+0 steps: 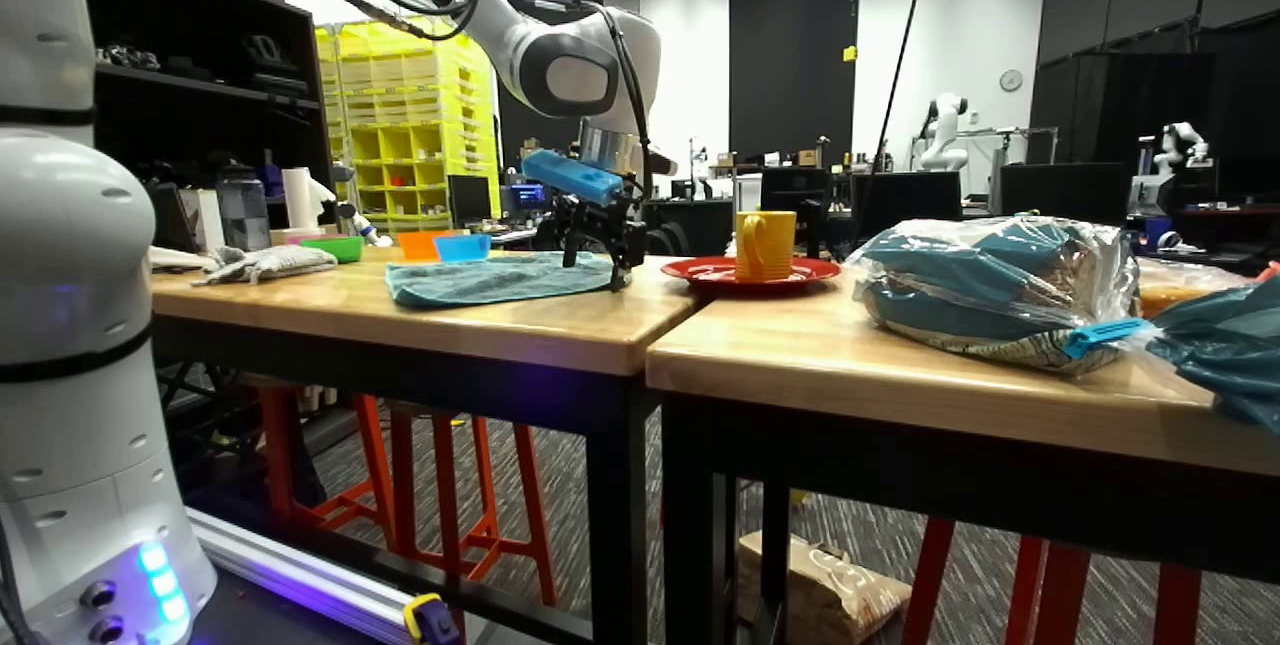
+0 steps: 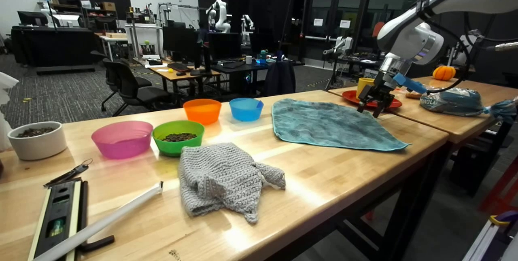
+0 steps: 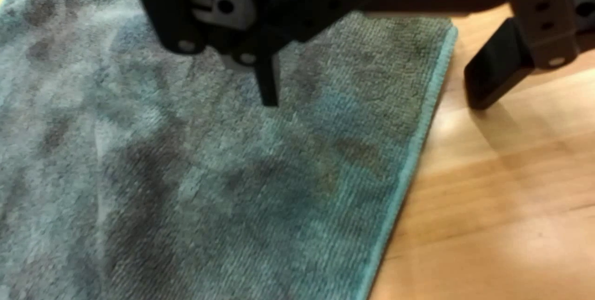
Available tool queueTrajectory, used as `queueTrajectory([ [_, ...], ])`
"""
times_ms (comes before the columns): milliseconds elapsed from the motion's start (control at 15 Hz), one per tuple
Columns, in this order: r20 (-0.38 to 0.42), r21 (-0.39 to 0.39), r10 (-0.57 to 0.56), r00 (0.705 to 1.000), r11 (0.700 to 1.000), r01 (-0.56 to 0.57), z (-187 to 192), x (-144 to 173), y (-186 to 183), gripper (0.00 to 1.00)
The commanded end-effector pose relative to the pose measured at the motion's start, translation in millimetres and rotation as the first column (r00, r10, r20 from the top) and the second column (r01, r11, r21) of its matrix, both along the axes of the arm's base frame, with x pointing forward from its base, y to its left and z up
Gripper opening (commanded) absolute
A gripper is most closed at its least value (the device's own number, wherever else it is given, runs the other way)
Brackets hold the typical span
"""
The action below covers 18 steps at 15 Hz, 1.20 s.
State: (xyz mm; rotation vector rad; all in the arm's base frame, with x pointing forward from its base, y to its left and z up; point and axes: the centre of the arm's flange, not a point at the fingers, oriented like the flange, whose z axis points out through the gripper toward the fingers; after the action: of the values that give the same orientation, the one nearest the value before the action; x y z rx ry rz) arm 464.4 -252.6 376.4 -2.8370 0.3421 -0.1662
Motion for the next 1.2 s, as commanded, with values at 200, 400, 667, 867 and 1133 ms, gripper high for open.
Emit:
queueTrajectory([
  [200, 0.022, -0.005, 0.002, 1.0, 1.0, -0.002, 4, 24, -15, 1.0],
  [400, 0.025, -0.004, -0.011, 1.0, 1.0, 0.011, 8, 27, -20, 0.96],
  [667, 0.03, 0.032, -0.033, 0.999, 0.999, 0.032, 8, 22, -15, 0.74],
  [867, 0.031, 0.068, -0.044, 0.999, 0.997, 0.041, 4, 22, -7, 0.85],
  [1133, 0.036, 0.089, -0.051, 0.998, 0.995, 0.048, 4, 26, 2, 0.58],
])
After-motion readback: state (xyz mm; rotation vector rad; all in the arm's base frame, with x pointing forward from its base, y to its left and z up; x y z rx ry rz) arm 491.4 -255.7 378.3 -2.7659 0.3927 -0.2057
